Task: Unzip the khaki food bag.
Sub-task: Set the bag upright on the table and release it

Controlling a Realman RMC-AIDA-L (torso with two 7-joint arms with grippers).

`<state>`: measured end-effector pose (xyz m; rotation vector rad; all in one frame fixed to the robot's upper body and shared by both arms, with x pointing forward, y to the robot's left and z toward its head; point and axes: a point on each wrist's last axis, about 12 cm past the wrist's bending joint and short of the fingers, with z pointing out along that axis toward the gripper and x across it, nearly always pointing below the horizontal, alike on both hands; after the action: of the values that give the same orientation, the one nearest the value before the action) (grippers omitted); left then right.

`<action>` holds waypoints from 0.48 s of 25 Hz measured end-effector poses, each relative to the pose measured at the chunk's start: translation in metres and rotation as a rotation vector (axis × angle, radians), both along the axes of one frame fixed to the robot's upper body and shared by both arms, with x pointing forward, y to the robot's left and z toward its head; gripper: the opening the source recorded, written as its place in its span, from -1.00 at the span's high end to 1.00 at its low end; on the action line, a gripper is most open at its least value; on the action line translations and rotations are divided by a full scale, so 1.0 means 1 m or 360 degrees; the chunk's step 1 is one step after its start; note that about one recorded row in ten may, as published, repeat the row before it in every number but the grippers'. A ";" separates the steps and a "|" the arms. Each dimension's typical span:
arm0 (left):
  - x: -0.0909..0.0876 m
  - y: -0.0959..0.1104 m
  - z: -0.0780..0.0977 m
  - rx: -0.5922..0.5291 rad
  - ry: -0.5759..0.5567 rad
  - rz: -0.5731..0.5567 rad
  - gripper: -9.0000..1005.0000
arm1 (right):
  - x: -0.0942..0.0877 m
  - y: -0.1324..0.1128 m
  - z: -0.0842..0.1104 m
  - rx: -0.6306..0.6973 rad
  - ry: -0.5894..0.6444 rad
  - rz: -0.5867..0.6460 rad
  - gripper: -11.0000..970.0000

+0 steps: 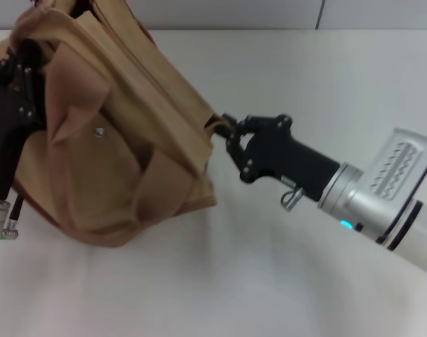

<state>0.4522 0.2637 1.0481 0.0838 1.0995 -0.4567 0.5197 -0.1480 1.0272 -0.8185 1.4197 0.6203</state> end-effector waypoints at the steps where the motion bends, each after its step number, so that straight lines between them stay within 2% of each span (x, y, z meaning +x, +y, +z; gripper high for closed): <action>1: 0.000 -0.001 0.000 0.0004 0.0003 -0.0009 0.78 | 0.001 -0.002 0.002 0.0025 -0.0011 -0.0015 0.87; 4: -0.001 -0.005 -0.003 0.0028 0.0040 -0.0067 0.78 | 0.006 -0.018 0.014 0.0213 -0.0047 -0.0083 0.83; 8: 0.000 -0.019 -0.012 0.0098 0.0157 -0.0212 0.77 | 0.017 -0.064 0.040 0.0586 -0.0057 -0.0146 0.79; 12: 0.005 -0.039 -0.021 0.0179 0.0295 -0.0391 0.76 | 0.027 -0.096 0.052 0.0754 -0.0037 -0.0272 0.74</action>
<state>0.4573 0.2251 1.0271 0.2822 1.3040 -0.6319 0.5465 -0.2439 1.0794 -0.3252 1.2354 0.7715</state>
